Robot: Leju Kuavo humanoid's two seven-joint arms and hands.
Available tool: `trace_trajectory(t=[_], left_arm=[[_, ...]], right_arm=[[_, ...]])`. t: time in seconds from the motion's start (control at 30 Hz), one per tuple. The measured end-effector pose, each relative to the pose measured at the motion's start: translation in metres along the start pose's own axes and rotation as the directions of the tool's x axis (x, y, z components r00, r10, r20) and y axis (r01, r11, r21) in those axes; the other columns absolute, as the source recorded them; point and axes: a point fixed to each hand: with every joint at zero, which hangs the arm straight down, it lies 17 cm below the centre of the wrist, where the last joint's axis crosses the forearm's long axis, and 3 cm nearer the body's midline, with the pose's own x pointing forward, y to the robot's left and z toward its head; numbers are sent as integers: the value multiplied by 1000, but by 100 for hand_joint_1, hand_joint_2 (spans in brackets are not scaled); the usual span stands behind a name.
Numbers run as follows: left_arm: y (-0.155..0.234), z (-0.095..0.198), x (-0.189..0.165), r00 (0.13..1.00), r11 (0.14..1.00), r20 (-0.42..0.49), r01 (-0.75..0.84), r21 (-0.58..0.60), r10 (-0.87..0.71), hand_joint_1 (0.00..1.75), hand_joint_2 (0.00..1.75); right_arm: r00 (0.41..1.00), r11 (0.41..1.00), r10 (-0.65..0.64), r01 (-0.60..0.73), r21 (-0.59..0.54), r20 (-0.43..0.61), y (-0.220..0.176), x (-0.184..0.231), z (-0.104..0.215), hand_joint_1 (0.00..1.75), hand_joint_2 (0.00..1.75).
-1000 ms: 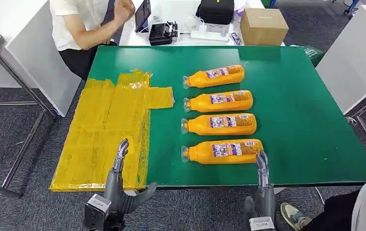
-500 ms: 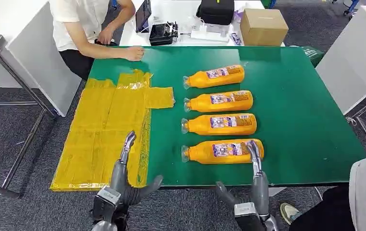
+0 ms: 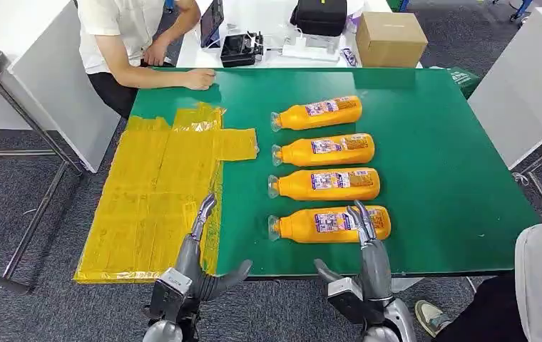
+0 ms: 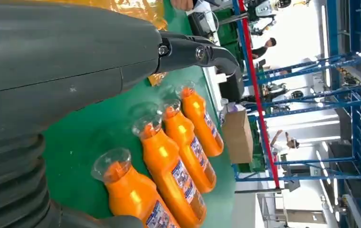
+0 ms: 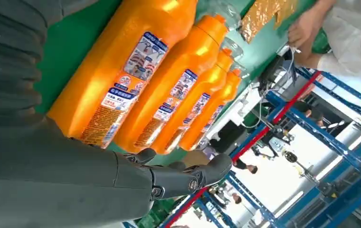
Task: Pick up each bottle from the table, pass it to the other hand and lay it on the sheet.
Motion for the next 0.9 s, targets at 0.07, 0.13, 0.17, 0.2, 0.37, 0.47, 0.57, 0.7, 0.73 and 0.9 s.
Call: trace_trajectory(t=[0.07, 0.13, 0.17, 0.2, 0.37, 0.47, 0.57, 0.7, 0.73, 0.9], left_arm=[[-1, 0, -1, 1000, 1000, -6, -10, -4, 10, 0, 175], [-4, -1, -2, 1000, 1000, -10, -21, -19, 21, 0, 175], [-5, -2, -2, 1000, 999, -9, -23, -24, 22, 0, 175], [-6, -4, -3, 1000, 999, -8, -25, -28, 25, 0, 175], [-7, -8, -3, 999, 999, -3, -32, -23, 32, 0, 175], [-6, -10, -1, 1000, 999, 1, -30, -21, 30, 0, 175], [-5, -15, 0, 1000, 999, 0, -30, -20, 30, 0, 175], [-6, -17, 3, 999, 999, 2, -34, -22, 34, 0, 175], [-6, -17, 3, 999, 999, 3, -35, -24, 35, 0, 175], [-6, -18, 4, 999, 999, 4, -41, -24, 42, 0, 175]], right_arm=[[1000, 1000, 10, -10, 7, -2, 1, -2, 0, 0, 175], [998, 997, 68, -68, 30, 12, 3, -6, -2, 0, 175], [994, 993, 109, -111, 51, 27, 5, -10, -4, 0, 175], [989, 987, 145, -147, 71, 42, 7, -14, -6, 0, 175], [968, 957, 238, -248, 148, 82, 16, -34, -25, 0, 175], [958, 936, 274, -287, 202, 90, 25, -44, -30, 0, 175], [931, 892, 352, -364, 268, 96, 38, -59, -33, 0, 175], [913, 859, 399, -403, 314, 82, 47, -74, -30, 0, 175], [912, 856, 401, -406, 320, 83, 48, -75, -30, 0, 175], [898, 835, 432, -431, 342, 78, 52, -84, -26, 0, 175]])
